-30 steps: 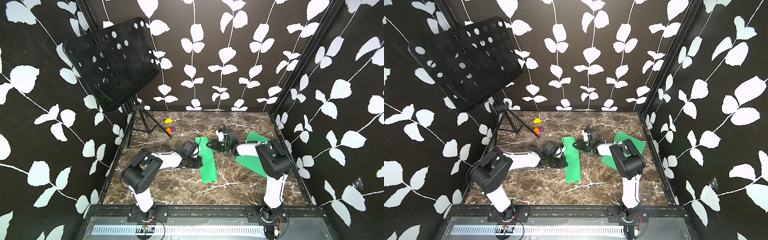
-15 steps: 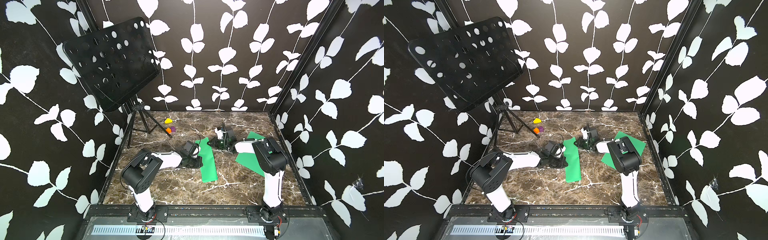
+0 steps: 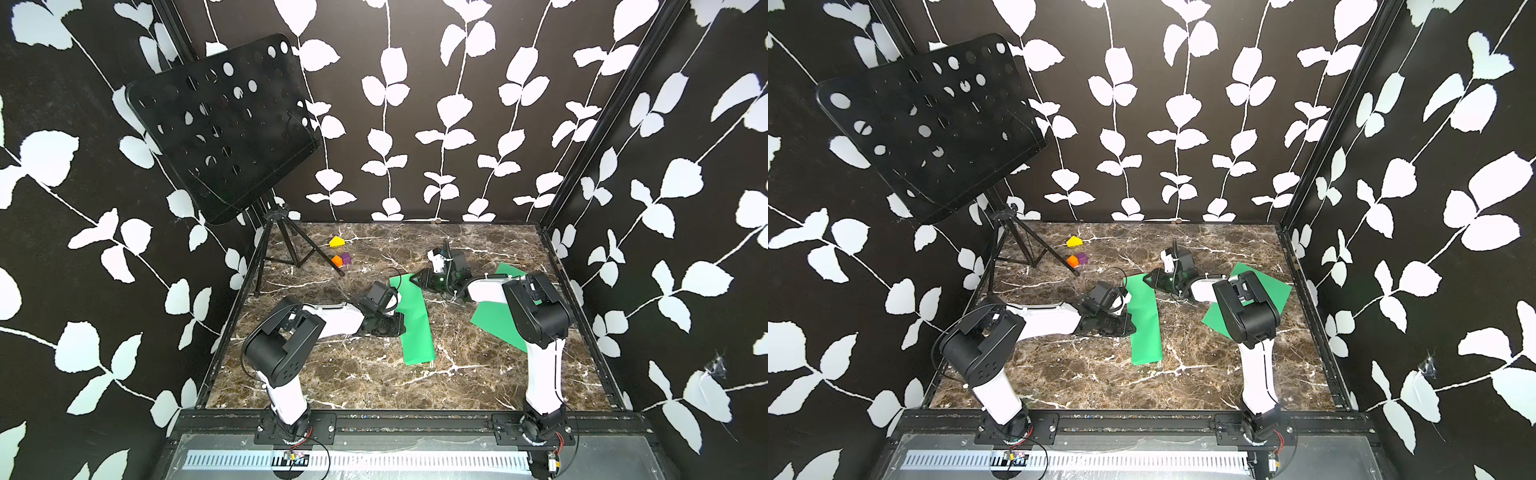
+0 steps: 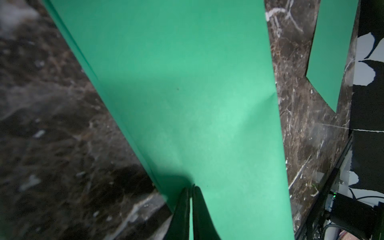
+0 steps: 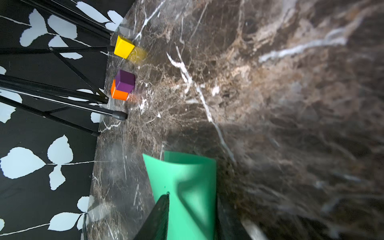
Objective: Fold the rectangular paper in half along the long edge
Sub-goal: Fold the paper at the center of the board.
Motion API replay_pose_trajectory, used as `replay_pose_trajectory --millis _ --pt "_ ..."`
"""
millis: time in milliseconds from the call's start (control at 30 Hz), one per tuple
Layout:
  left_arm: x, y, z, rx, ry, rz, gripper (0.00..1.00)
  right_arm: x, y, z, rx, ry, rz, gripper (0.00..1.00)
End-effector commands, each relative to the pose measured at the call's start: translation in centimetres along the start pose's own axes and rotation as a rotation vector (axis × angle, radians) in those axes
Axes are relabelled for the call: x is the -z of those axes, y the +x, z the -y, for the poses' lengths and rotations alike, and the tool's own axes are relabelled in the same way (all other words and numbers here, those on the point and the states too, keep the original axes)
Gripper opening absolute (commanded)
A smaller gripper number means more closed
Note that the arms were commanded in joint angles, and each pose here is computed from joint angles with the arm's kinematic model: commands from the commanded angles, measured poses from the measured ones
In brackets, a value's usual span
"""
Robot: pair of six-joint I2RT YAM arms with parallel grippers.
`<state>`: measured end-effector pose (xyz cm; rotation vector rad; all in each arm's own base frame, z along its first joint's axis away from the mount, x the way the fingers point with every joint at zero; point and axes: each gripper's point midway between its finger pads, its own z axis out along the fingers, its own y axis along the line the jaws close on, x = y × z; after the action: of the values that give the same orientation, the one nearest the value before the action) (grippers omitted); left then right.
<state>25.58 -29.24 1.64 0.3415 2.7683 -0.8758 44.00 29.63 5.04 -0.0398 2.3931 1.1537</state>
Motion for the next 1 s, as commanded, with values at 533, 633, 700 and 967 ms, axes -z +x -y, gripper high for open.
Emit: replay_pose_trajectory --millis 533,633,700,967 --pt "-0.7 5.5 -5.8 0.065 -0.204 -0.156 0.1 -1.1 -1.9 0.2 0.006 -0.013 0.037 0.34" --pt "-0.7 5.5 -5.7 0.064 -0.203 -0.156 0.1 -1.6 -2.2 0.3 0.005 -0.017 0.037 0.36" --pt "-0.7 5.5 -5.7 0.063 -0.203 -0.157 0.1 -1.9 -2.5 0.3 0.005 -0.017 0.039 0.36" --pt "-0.6 5.5 -5.8 0.062 -0.207 -0.157 0.1 -2.2 -2.5 1.2 -0.012 0.002 0.033 0.0"
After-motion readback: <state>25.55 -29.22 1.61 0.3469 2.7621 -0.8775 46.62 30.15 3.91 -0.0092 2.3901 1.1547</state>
